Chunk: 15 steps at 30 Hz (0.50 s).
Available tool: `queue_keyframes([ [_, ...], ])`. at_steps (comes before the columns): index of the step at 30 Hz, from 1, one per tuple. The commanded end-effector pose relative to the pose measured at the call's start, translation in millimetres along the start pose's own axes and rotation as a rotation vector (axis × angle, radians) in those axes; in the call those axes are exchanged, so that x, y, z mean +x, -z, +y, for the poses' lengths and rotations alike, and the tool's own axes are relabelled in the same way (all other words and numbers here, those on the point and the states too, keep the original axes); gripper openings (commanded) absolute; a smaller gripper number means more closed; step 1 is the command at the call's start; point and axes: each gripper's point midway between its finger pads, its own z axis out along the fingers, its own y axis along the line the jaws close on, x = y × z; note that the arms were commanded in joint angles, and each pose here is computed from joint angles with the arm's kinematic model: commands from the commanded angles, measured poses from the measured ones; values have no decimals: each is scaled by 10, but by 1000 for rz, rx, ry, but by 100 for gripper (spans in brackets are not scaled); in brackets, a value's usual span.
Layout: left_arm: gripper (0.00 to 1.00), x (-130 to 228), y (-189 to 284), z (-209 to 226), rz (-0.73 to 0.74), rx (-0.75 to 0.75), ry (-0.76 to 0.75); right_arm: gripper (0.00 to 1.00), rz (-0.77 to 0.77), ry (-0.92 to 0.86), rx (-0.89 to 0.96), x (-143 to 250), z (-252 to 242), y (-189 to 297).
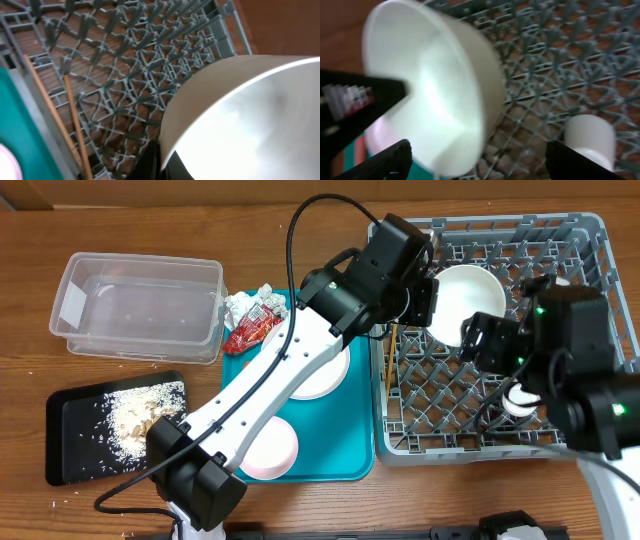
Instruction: Sort waste into correct bins and load items into the dishwasher
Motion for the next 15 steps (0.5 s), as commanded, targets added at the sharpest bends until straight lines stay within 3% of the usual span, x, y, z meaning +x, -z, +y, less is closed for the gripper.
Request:
queue_keyframes([
  [1, 4, -82, 138, -13, -35, -14, -11, 84, -47, -2, 134, -140, -203, -77],
  [6, 4, 18, 170, -112, -5, 9, -16, 66, -44, -12, 134, -221, -154, -262],
  [11, 4, 79, 173, -189, 6, 17, -29, 27, -42, -35, 129, -246, -125, -341],
  [14, 4, 102, 166, -220, 10, 21, -34, 27, -51, -36, 123, -271, -112, -343],
  [15, 4, 106, 164, -229, 10, 22, -35, 32, -55, -37, 121, -280, -107, -343],
])
